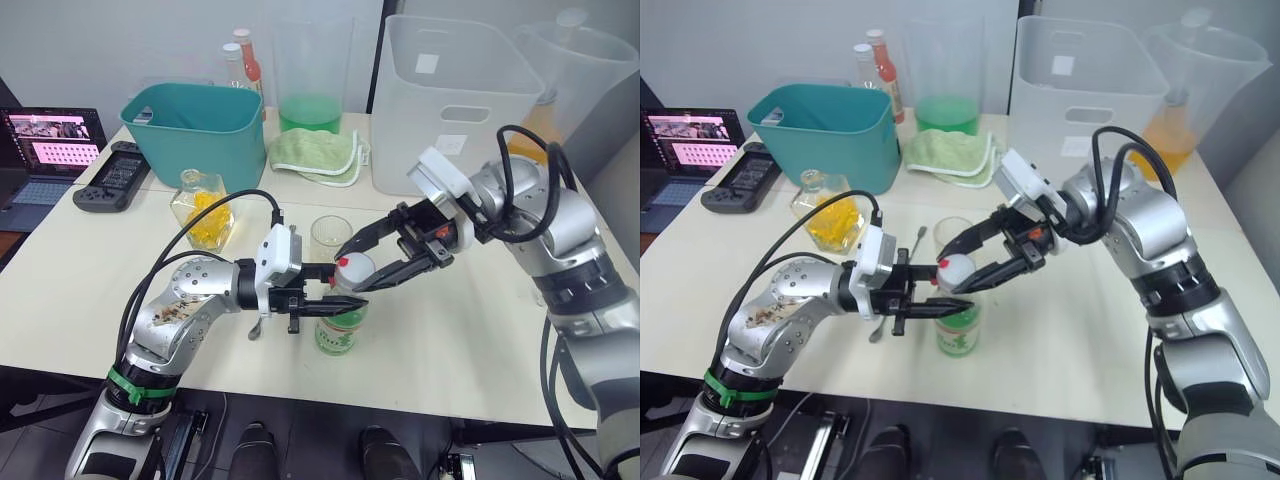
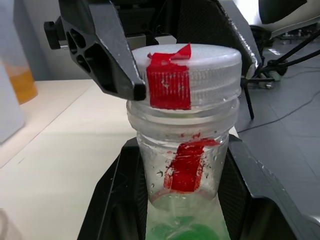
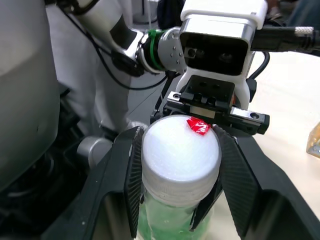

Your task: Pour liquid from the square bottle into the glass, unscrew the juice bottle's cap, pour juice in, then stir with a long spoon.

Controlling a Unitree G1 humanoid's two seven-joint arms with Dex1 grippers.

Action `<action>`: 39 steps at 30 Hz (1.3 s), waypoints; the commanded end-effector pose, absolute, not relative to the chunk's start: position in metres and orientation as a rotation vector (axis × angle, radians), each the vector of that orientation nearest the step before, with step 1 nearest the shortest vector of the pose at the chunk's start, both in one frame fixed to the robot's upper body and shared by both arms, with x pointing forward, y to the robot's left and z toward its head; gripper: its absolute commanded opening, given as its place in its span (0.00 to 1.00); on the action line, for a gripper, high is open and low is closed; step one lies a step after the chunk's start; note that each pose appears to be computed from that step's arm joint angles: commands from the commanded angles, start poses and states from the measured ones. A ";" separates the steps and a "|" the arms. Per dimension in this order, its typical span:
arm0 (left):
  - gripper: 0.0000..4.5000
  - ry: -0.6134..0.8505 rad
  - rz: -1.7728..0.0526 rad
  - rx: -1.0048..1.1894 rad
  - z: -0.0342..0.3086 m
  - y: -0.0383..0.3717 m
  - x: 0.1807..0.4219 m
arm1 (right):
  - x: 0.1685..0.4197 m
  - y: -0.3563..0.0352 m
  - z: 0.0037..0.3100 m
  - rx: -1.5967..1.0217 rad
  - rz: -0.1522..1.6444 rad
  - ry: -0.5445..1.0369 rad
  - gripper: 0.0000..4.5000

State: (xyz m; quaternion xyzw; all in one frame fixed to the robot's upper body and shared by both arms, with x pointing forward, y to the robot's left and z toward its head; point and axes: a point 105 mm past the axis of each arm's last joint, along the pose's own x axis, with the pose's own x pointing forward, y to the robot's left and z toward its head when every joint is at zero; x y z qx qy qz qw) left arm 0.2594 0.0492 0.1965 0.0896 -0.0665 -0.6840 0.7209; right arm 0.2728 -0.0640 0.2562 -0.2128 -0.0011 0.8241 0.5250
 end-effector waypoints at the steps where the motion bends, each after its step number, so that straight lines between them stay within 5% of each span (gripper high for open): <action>1: 0.33 -0.102 -1.502 0.190 0.188 0.048 0.258 | 0.276 -0.073 0.248 -0.557 1.978 0.052 0.68; 6: 0.33 -0.112 -1.501 0.188 0.187 0.049 0.258 | 0.271 -0.080 0.262 -0.544 1.934 -0.001 0.99; 12: 0.33 -0.114 -1.515 0.187 0.185 0.049 0.259 | 0.249 -0.081 0.282 -0.406 1.746 -0.089 0.99; 19: 0.33 -0.109 -1.558 0.163 0.187 0.042 0.260 | 0.235 -0.073 0.265 -0.219 1.402 -0.040 0.99; 33: 0.33 -0.109 -1.591 0.161 0.194 0.034 0.266 | 0.233 -0.068 0.258 -0.123 1.210 -0.029 0.99; 39: 0.33 -0.109 -1.575 0.162 0.195 0.035 0.267 | 0.224 -0.065 0.253 -0.076 1.265 -0.014 0.57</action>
